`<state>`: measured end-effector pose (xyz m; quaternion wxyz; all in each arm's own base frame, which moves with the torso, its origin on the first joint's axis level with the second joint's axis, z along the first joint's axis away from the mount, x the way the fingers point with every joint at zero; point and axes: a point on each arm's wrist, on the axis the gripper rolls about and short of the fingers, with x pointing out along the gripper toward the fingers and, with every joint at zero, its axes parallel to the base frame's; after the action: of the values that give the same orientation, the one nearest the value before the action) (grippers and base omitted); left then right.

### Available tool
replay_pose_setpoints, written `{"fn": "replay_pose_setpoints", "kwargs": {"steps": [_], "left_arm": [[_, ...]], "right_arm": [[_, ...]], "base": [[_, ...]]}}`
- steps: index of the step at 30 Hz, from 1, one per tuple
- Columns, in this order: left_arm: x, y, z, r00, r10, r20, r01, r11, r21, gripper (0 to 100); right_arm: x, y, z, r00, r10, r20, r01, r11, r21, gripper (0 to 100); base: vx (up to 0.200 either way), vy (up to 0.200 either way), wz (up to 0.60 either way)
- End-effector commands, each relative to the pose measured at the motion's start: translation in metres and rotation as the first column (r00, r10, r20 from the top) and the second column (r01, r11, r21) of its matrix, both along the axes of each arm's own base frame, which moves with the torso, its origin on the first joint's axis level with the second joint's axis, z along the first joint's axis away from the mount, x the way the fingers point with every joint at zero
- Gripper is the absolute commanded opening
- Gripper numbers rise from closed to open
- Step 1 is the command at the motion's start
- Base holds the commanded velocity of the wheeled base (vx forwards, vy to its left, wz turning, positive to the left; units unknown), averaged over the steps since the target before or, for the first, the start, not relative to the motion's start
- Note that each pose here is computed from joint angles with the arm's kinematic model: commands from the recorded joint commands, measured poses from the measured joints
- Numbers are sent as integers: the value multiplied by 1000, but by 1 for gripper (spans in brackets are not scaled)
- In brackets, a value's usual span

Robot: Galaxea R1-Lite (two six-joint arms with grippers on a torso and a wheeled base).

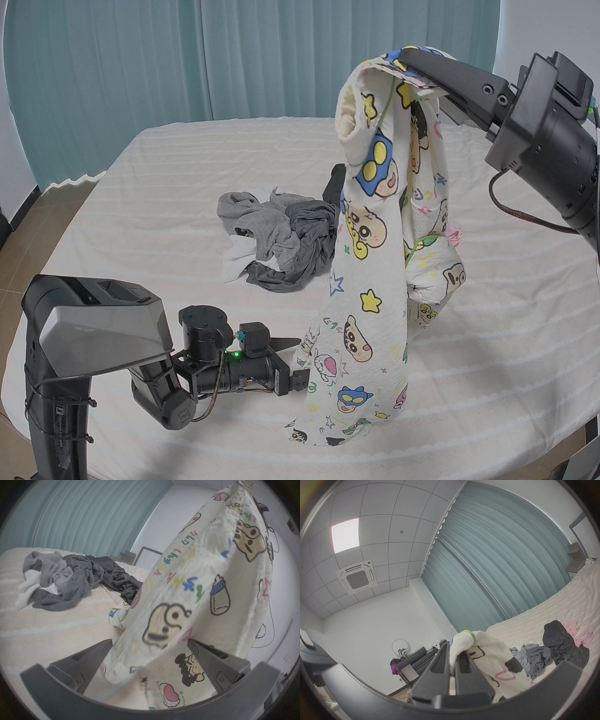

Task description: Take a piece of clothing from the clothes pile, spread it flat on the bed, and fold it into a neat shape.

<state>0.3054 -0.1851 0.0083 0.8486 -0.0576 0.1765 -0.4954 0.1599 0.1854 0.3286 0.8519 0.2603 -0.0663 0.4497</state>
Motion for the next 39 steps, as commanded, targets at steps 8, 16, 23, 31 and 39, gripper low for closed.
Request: {"fn": "replay_pose_setpoints", "kwargs": {"steps": [8,16,23,31,39], "left_arm": [[-4,-18,5,999,-39,-20,38,999,-38,0],[-26,6,22,999,-1,-36,0,1000,-29,0],[-46,51,70,985,158,71,-152,985,-77,0],[-67,93,135,891,390,232,-351,916,-194,0],[-74,111,211,728,622,289,-553,781,-289,0]], "right_arm": [[3,7,-4,1000,10,-2,-10,1000,-1,0],[8,-18,-5,997,-76,1,76,997,3,0],[8,-63,-7,976,-219,3,219,976,1,0],[15,-98,-15,925,-380,-18,380,925,-27,0],[14,-111,-3,900,-436,4,436,900,-8,0]], "base": [[0,0,0],[0,0,0],[0,0,0],[0,0,0],[0,0,0]]}}
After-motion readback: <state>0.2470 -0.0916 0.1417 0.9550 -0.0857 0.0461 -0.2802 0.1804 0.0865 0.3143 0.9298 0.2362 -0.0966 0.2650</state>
